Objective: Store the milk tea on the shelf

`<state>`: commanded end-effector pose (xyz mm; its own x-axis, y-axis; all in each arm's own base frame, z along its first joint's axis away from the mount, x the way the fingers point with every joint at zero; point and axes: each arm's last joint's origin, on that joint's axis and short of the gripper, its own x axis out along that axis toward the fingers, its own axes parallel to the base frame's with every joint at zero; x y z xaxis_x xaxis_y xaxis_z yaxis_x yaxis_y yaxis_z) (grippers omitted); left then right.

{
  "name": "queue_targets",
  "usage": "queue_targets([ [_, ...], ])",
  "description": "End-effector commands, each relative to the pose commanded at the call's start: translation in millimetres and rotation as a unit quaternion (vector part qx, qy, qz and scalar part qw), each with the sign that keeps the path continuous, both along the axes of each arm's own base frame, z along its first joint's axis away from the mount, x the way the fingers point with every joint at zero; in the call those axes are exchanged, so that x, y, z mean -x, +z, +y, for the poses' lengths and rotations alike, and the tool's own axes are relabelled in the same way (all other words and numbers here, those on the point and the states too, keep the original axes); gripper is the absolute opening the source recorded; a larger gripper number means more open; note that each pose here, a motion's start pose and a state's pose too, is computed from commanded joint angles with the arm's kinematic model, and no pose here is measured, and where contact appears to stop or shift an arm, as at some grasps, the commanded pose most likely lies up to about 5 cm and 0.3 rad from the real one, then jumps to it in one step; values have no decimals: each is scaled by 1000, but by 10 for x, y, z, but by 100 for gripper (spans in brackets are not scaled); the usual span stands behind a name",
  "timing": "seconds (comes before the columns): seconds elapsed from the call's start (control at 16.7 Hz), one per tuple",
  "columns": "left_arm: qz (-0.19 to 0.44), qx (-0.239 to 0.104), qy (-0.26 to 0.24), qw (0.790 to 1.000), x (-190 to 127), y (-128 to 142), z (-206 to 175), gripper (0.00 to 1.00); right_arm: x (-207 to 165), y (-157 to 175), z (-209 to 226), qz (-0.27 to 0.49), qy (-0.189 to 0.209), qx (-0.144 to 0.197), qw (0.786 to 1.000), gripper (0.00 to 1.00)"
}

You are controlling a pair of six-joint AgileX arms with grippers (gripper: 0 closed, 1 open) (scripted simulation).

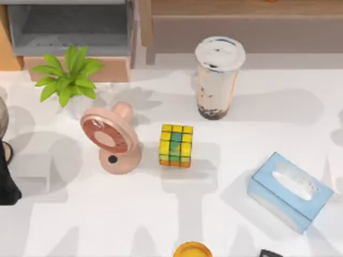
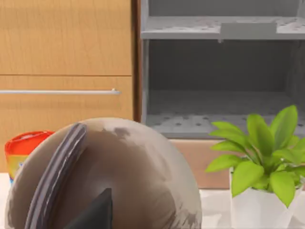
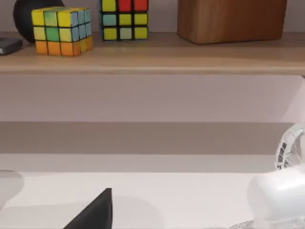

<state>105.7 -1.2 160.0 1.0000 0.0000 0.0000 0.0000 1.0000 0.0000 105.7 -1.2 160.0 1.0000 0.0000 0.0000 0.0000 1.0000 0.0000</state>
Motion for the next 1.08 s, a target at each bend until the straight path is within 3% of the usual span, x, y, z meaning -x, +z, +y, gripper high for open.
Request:
queue_targets([
  [0.24,0,0,0,1000,0,0,0,100,-11,49,18,-4,2,-2,1000,100],
  [0.54,0,0,0,1000,0,0,0,100,-165,360,171,-9,17,-25,1000,100],
  [0.84,0,0,0,1000,0,0,0,100,-660,552,581,44,24,-36,998,100],
  [1.08,0,0,0,1000,0,0,0,100,-1151,408,1189,85,21,-25,996,100],
])
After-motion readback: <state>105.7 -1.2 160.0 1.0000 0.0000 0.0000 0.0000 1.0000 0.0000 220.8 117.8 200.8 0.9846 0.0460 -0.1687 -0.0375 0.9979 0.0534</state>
